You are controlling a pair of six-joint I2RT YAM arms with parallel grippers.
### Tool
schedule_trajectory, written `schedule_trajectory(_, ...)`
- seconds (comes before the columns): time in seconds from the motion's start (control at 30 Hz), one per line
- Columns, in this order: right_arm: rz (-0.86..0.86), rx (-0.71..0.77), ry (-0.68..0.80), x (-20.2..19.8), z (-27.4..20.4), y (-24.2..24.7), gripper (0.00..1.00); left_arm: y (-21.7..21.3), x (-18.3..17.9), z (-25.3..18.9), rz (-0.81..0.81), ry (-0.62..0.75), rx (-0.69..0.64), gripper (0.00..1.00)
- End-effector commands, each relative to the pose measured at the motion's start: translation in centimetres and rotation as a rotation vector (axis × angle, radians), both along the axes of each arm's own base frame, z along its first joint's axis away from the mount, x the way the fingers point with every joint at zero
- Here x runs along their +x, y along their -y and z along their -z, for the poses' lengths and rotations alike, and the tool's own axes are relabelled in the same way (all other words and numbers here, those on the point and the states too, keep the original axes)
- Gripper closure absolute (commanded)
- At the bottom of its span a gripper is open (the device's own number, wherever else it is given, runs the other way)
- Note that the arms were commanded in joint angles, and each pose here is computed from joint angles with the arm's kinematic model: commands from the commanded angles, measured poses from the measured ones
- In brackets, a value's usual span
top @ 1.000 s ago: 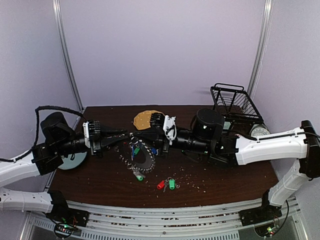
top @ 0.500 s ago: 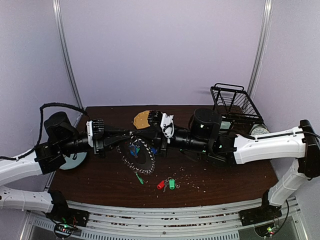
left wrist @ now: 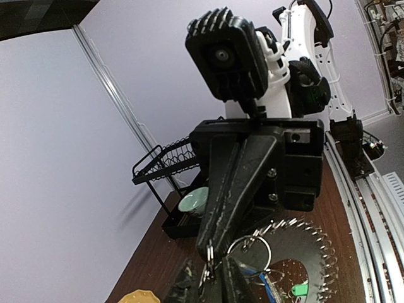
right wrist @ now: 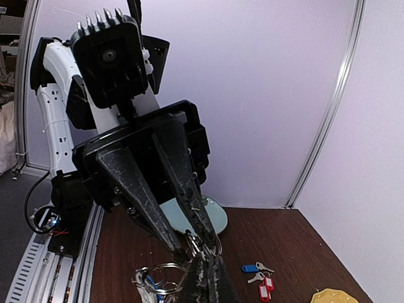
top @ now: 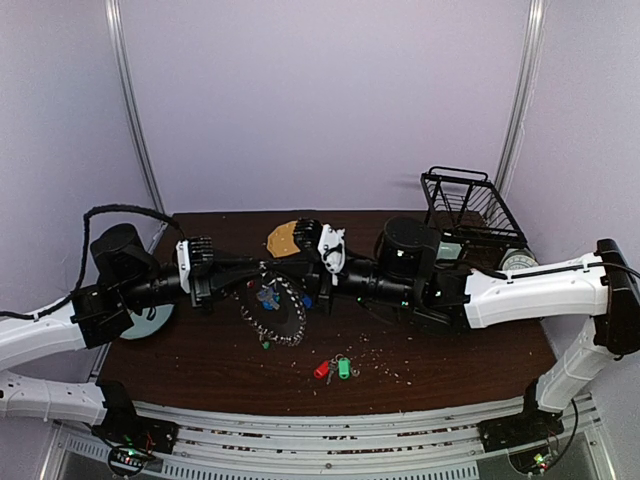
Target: Put the keys on the keyring
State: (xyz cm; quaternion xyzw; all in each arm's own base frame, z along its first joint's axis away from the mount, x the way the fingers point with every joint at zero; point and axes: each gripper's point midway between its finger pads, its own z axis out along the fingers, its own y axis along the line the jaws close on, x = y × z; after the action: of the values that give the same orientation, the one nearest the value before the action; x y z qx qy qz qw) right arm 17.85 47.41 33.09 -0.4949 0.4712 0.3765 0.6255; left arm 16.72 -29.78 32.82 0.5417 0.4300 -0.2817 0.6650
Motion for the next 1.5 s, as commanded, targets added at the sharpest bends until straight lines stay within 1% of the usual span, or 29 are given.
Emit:
schedule_trajectory(0.0, 0.004, 0.116, 0.038, -0.2, -4.4, 0.4, 1.00, -0.1, 0.7, -0.6, -0.037, 0.017, -0.011, 0.87)
schedule_trajectory(0.1, 0.009, 0.118, 0.042, -0.2, -4.5, 0.6, 1.00, -0.1, 1.1, -0.4, -0.053, 0.016, -0.001, 0.87)
schedule_trajectory(0.2, 0.009, 0.123, 0.043, -0.2, -4.6, 0.8, 1.00, -0.2, 1.4, -0.2, -0.073, 0.015, 0.005, 0.83)
schedule_trajectory(0.3, 0.003, 0.124, 0.041, -0.4, -4.6, 0.8, 1.00, -0.2, 1.5, -0.1, -0.077, 0.013, 0.009, 0.83)
schedule_trajectory(0.37, 0.004, 0.125, 0.040, -0.4, -4.5, 0.8, 1.00, -0.2, 1.6, -0.1, -0.081, 0.011, 0.010, 0.86)
schedule_trajectory(0.47, -0.002, 0.124, 0.042, -0.5, -4.5, 0.8, 1.00, -0.2, 1.4, -0.2, -0.073, 0.013, 0.004, 0.94)
schedule_trajectory(0.57, -0.010, 0.118, 0.044, -0.6, -4.3, 0.8, 1.00, -0.2, 1.4, -0.2, -0.074, 0.012, 0.003, 1.00)
schedule_trajectory(0.73, -0.021, 0.108, 0.055, -0.8, -4.1, 0.8, 1.00, -0.4, 1.8, -0.3, -0.098, 0.014, 0.000, 1.00)
schedule_trajectory(0.9, -0.044, 0.070, 0.089, -1.3, -3.4, 0.7, 1.00, -0.8, 1.3, -0.3, -0.095, 0.066, 0.014, 1.00)
schedule_trajectory(0.93, -0.049, 0.060, 0.098, -1.4, -3.1, 0.7, 0.98, -0.9, 1.1, -0.3, -0.091, 0.085, 0.020, 1.00)
schedule_trajectory(1.03, -0.059, 0.026, 0.126, -1.8, -2.8, 1.0, 0.85, -1.3, 0.4, 0.0, -0.075, 0.157, 0.051, 1.00)
schedule_trajectory(1.17, -0.056, -0.029, 0.138, -1.9, -2.4, 2.0, 0.77, -2.0, -0.4, 0.1, -0.075, 0.249, 0.090, 1.00)
schedule_trajectory(1.23, -0.052, -0.058, 0.119, -1.7, -2.3, 2.7, 0.74, -2.1, -0.8, 0.4, -0.057, 0.287, 0.128, 1.00)
schedule_trajectory(1.3, -0.041, -0.078, 0.085, -1.4, -2.2, 3.3, 0.74, -2.1, -1.1, 0.9, -0.040, 0.297, 0.163, 1.00)
schedule_trajectory(1.47, -0.027, -0.128, 0.013, -1.3, -1.7, 4.3, 0.72, -2.2, -1.5, 0.6, -0.022, 0.308, 0.186, 1.00)
